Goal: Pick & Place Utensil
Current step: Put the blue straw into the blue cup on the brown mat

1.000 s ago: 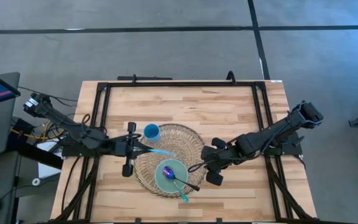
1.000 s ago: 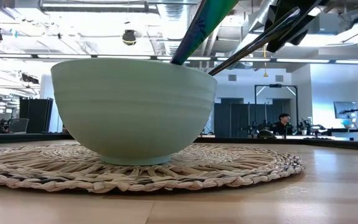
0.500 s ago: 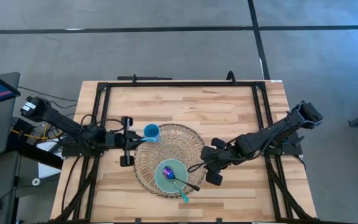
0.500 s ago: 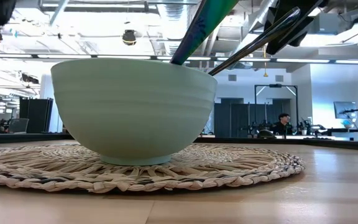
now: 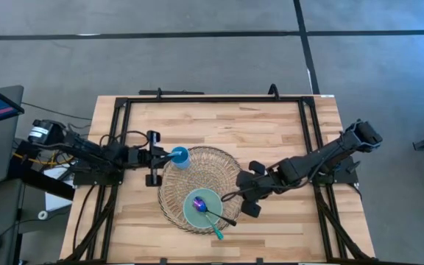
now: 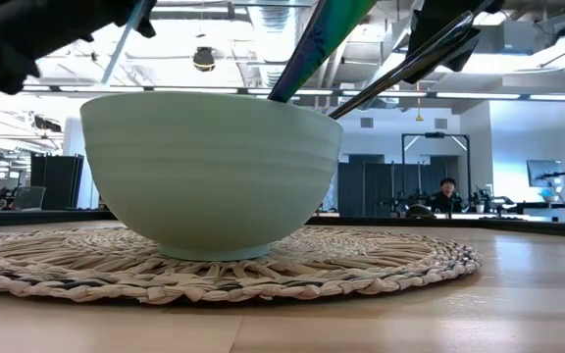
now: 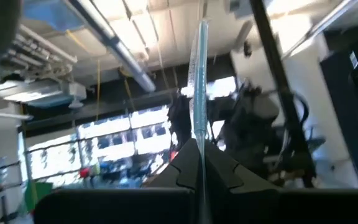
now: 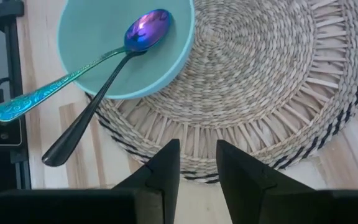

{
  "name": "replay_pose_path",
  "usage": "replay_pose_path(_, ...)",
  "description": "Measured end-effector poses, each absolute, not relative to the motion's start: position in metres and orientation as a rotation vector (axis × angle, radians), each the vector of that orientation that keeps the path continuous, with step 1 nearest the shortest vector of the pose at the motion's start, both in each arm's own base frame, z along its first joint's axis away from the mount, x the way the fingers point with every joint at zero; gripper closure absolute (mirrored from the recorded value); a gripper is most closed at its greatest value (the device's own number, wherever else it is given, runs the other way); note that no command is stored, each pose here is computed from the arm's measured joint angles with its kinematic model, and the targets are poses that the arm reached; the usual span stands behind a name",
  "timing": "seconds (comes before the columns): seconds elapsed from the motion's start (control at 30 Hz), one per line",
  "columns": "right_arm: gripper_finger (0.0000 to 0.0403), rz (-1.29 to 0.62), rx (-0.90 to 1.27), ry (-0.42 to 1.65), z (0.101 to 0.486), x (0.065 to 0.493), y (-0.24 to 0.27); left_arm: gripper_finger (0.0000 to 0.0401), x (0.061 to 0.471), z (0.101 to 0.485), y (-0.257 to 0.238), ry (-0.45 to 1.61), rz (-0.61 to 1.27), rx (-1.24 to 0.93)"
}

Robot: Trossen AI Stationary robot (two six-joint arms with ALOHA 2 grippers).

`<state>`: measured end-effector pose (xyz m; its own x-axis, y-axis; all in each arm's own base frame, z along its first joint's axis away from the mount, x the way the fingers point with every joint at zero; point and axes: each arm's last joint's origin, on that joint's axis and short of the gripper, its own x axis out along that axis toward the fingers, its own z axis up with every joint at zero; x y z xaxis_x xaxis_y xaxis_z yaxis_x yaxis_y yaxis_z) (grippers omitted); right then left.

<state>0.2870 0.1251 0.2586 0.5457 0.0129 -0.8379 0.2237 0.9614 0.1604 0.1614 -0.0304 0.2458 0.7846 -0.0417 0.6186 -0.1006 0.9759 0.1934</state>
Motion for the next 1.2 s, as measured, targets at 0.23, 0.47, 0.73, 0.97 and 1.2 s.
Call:
replay_pose_path(0.23,0.0304,-0.138,0.287,0.957,0.26,0.292,0.119,0.0397,0.194,0.253,-0.029,-0.678,-0.043,0.223)
replay_pose_path(0.47,0.0304,-0.14,0.313,0.915,0.263,0.298,0.115,0.0397,0.237,0.241,-0.021,-0.572,-0.011,0.218)
replay_pose_path(0.73,0.0304,-0.131,0.308,0.918,0.263,0.297,0.118,0.0397,0.248,0.226,-0.006,-0.499,0.03,0.181)
replay_pose_path(0.97,0.0304,-0.279,0.218,0.804,0.266,0.3,0.111,0.0397,0.248,0.226,-0.004,-0.498,0.035,0.172)
replay_pose_path(1.2,0.031,-0.465,0.08,0.572,0.279,0.315,0.095,0.0397,0.254,0.213,-0.004,-0.444,0.024,0.141)
